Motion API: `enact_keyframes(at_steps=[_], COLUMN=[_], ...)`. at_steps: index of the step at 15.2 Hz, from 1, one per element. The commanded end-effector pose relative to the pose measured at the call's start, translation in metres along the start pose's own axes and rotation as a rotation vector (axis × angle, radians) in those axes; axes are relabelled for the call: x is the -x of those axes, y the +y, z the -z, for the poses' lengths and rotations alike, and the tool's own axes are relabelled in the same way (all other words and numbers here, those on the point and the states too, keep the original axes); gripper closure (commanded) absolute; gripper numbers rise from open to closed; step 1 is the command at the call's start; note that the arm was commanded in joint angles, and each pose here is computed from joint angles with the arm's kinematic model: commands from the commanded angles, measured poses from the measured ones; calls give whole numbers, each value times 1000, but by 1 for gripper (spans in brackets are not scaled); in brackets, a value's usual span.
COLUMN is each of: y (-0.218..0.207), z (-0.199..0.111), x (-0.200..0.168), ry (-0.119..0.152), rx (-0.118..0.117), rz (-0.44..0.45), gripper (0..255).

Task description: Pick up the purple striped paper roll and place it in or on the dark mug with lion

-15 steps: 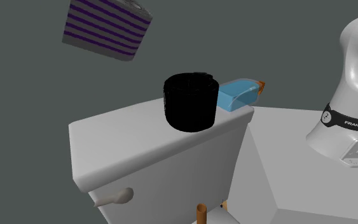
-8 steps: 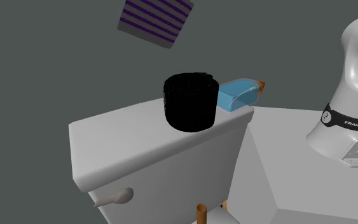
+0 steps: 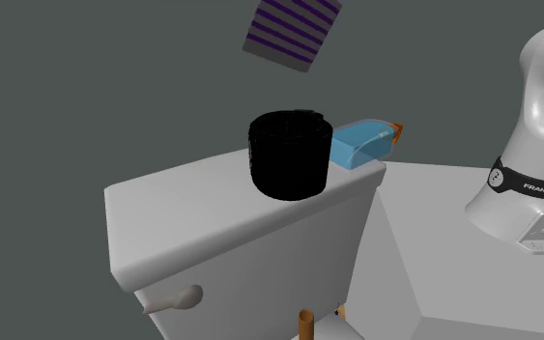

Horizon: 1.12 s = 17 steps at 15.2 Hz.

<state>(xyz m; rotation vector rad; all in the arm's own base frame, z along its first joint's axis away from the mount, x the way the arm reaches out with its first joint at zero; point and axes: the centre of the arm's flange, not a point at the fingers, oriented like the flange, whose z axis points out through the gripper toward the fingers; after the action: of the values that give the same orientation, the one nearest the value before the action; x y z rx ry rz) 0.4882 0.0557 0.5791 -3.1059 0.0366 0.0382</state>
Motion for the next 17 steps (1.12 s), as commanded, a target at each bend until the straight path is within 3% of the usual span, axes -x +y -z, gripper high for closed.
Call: enact_keyframes(at_steps=[1,17], y=[1,3], z=[-10,-92], x=[0,-2], ry=[1,1], rx=[0,0], rz=[0,0], gripper=[255,255])
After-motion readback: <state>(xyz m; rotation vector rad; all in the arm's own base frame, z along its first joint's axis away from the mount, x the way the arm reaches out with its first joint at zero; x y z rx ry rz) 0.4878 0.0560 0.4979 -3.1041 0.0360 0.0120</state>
